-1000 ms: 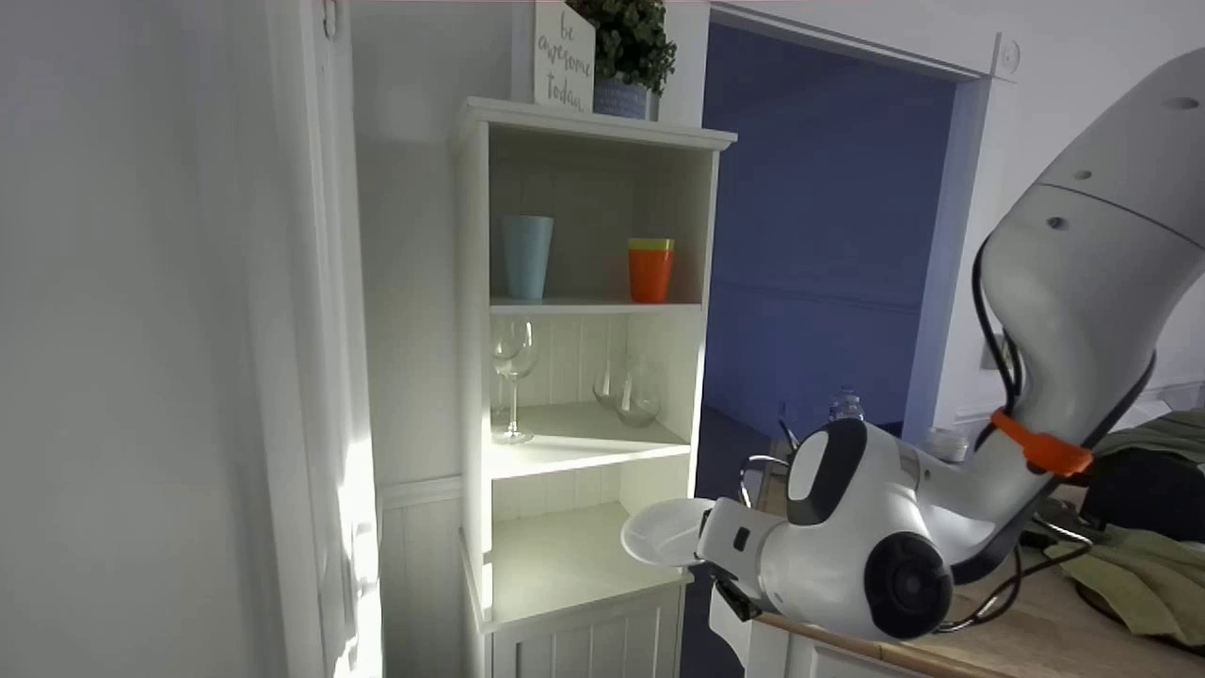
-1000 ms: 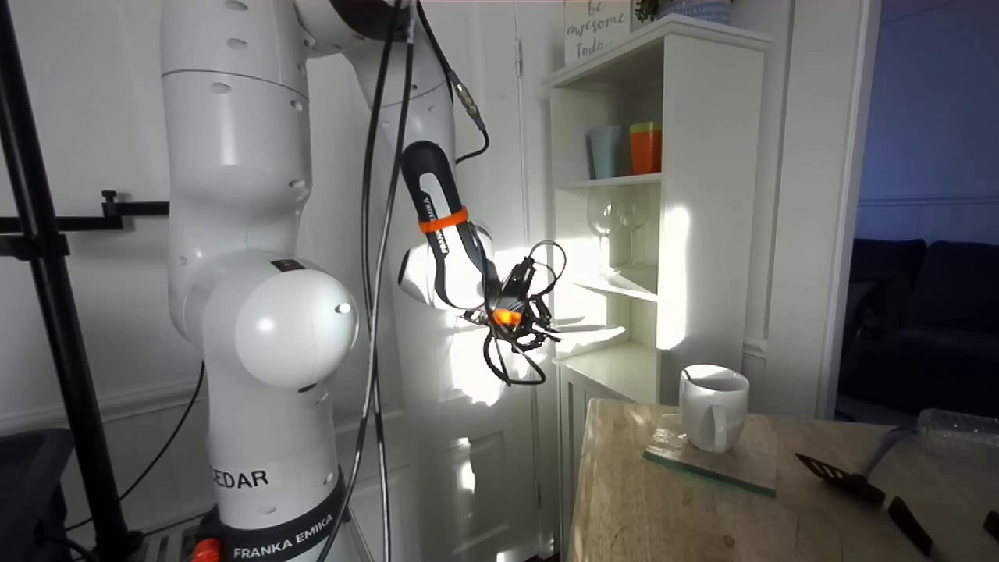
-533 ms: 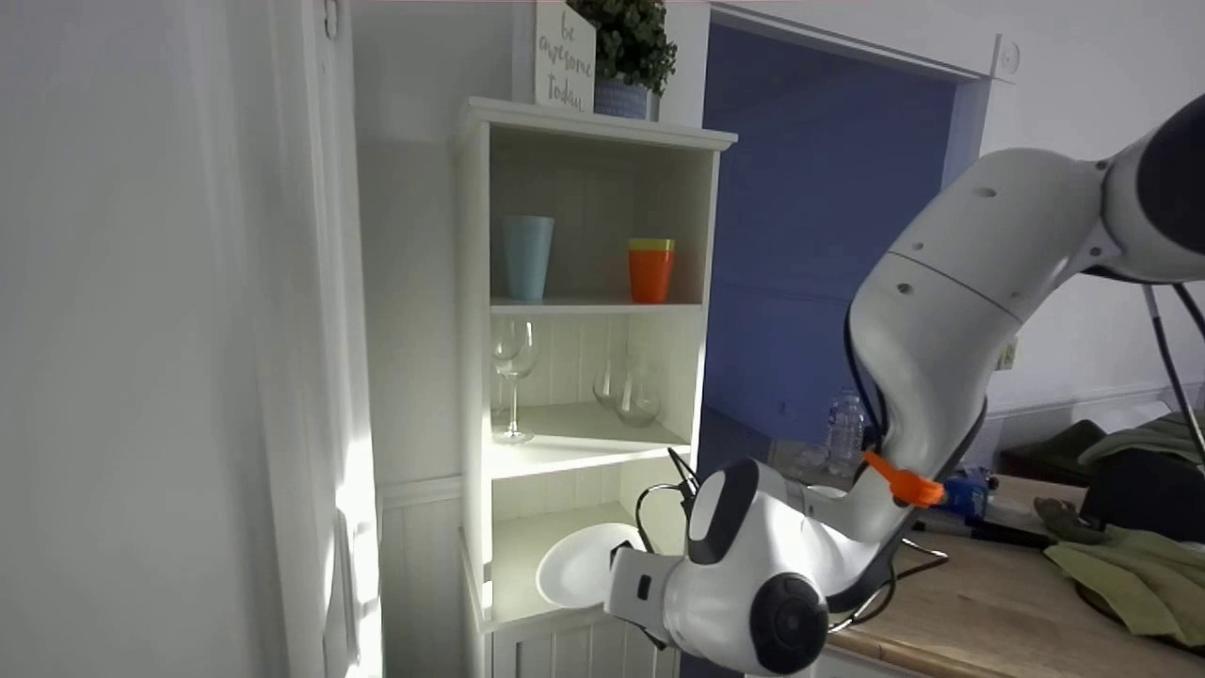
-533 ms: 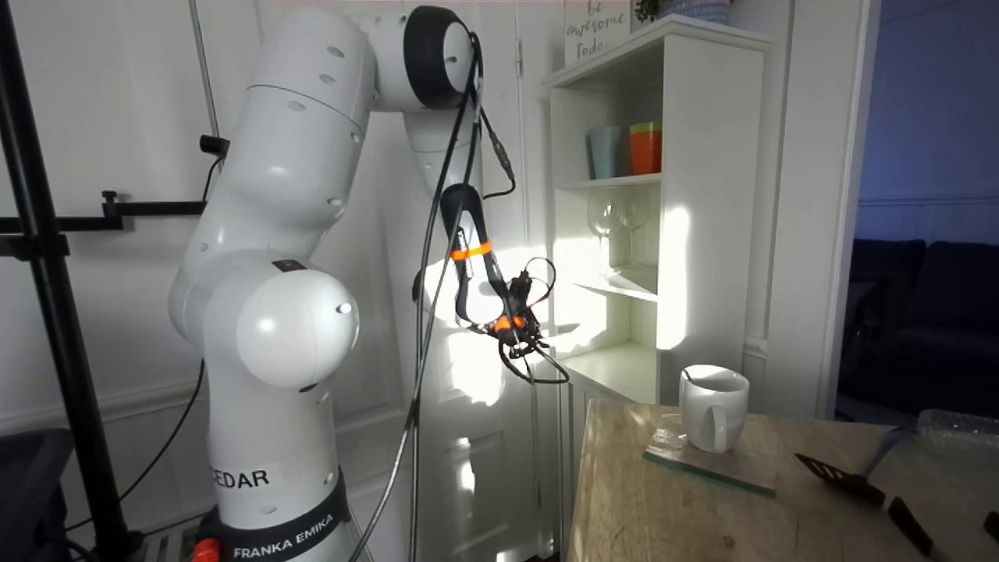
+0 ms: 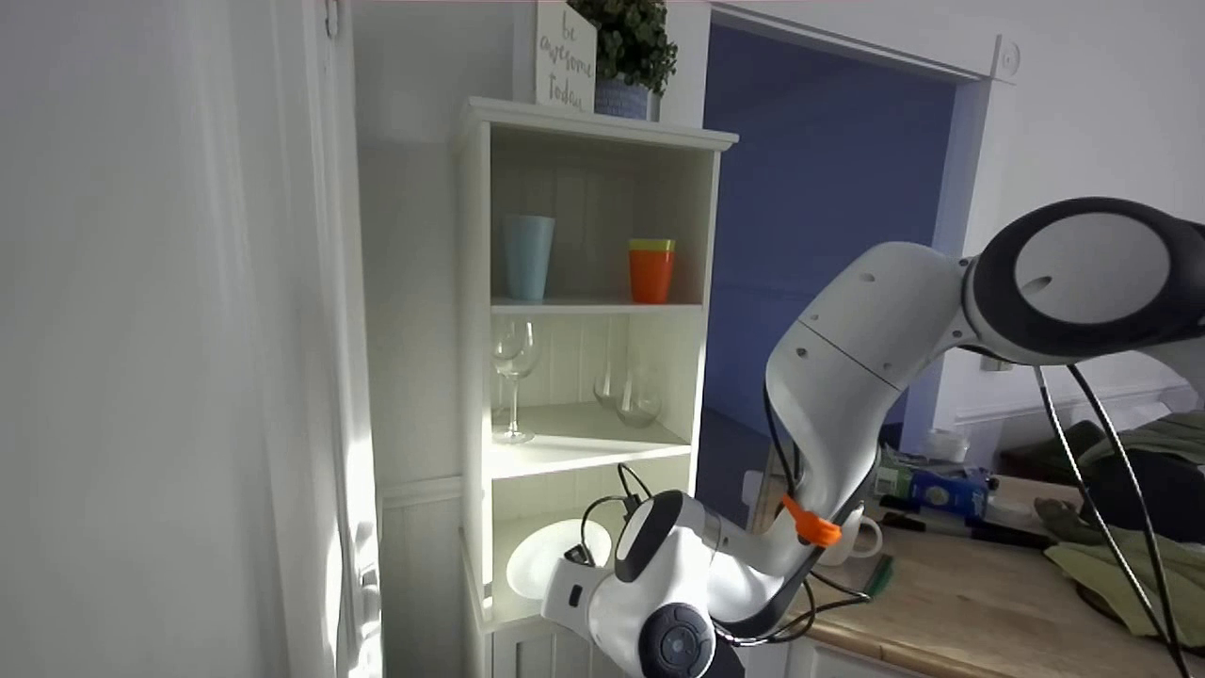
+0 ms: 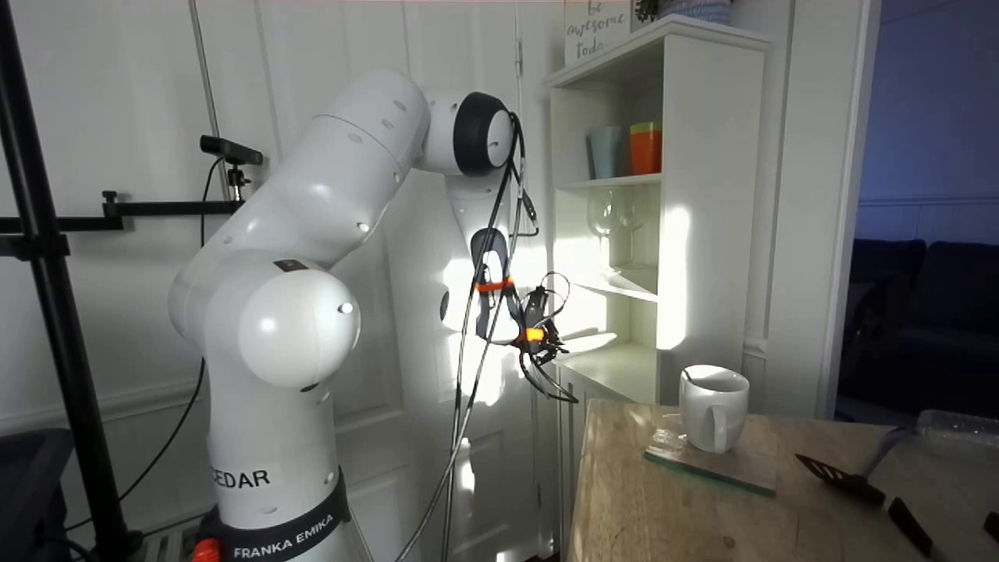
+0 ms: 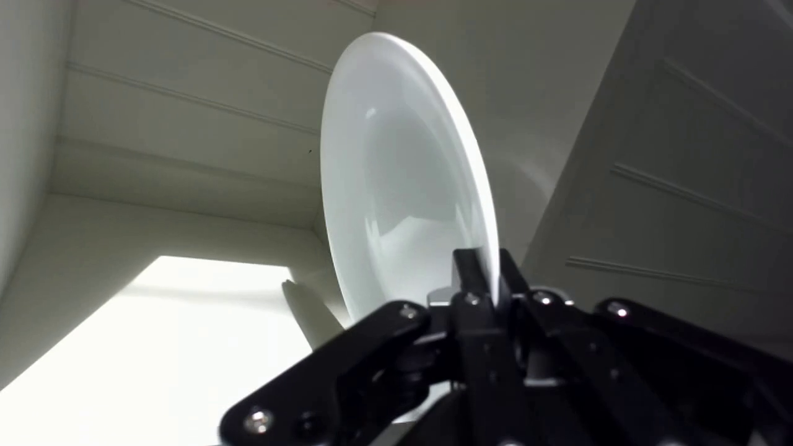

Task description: Pick up the white plates and put them on the bottom white shelf

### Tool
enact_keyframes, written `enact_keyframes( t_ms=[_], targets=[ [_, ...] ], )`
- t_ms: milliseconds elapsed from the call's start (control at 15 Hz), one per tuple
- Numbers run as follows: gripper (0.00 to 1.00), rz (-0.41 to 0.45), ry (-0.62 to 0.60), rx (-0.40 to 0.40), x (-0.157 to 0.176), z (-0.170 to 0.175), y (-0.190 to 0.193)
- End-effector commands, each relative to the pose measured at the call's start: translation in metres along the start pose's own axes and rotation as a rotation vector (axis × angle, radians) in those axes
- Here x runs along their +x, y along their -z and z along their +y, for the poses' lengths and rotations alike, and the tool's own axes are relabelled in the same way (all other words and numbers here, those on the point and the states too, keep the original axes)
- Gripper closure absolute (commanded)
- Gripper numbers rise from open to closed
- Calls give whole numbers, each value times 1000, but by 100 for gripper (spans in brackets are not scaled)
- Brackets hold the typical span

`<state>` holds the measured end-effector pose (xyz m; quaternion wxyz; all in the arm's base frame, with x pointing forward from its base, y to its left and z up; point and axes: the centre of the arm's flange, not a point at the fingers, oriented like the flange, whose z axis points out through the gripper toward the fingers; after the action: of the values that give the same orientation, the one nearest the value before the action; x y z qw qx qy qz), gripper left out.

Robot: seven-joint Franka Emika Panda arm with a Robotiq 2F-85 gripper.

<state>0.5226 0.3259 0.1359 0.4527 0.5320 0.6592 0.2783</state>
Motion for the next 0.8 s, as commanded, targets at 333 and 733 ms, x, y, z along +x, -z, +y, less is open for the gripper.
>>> enact_keyframes(
  t_ms=[333,733],
  targets=[
    [93,-3,-14,-2,5,1,-10],
    [98,4,-56,-3,-9,2,-24]
  ],
)
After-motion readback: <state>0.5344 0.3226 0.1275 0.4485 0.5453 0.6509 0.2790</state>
